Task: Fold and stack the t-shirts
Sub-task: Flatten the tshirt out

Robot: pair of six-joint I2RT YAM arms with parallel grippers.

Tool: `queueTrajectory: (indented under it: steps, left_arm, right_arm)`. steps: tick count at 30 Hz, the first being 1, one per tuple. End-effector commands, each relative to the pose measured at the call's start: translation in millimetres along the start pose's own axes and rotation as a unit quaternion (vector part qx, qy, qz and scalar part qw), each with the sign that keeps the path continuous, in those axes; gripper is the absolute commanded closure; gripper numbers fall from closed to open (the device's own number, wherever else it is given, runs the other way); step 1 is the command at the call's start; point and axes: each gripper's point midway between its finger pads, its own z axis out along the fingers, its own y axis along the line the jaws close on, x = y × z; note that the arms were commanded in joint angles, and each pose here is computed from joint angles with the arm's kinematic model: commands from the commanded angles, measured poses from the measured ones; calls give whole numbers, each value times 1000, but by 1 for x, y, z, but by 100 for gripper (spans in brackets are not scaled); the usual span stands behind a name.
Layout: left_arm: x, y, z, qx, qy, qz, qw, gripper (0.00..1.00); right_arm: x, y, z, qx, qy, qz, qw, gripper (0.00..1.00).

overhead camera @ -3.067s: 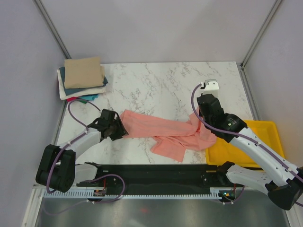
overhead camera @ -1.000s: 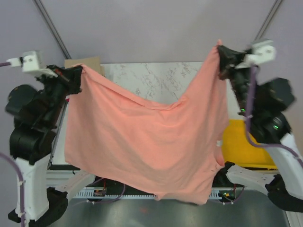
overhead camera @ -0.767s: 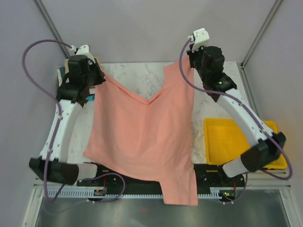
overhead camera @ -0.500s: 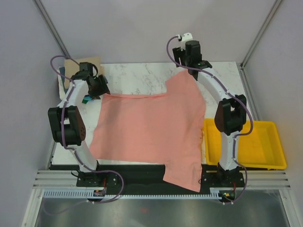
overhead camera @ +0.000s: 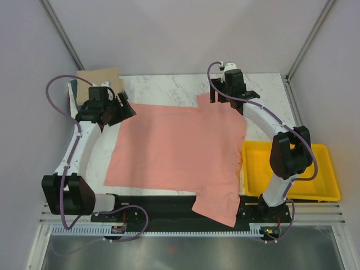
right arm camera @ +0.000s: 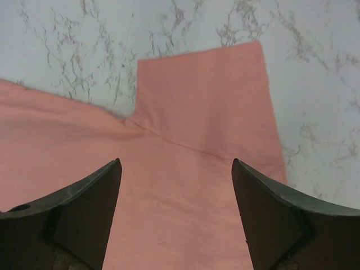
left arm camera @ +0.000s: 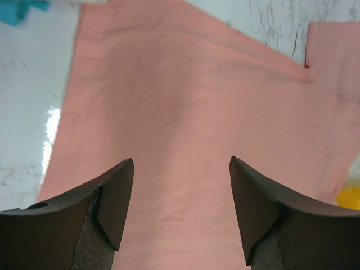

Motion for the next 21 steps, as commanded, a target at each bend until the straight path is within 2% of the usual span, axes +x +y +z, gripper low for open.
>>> queueTrajectory:
  steps: [1,5,7,11,17,21]
  left_arm:
    - [53,-2,31,21,55,-52,997,25]
    - [81,5,62,21,73,-112,991,27]
    - [86,8,76,17,76,-121,990,27]
    - [103,24,109,-17,106,-132,985,29]
    - [88,39,141,-59,92,-142,984,29]
    - [80,45,168,-77,93,-143,982,30]
  right_arm:
    - [40,12,13,-20,46,58,997,13]
    - [74,20,47,-29,105,64,992,15]
    - [75,24,57,-33,116,66,991,15]
    - [105,23,87,-22,163,66,984,15]
    - [130,26,131,-16,195,79,978,14]
    - [128,33,165,-27,196,83,977,14]
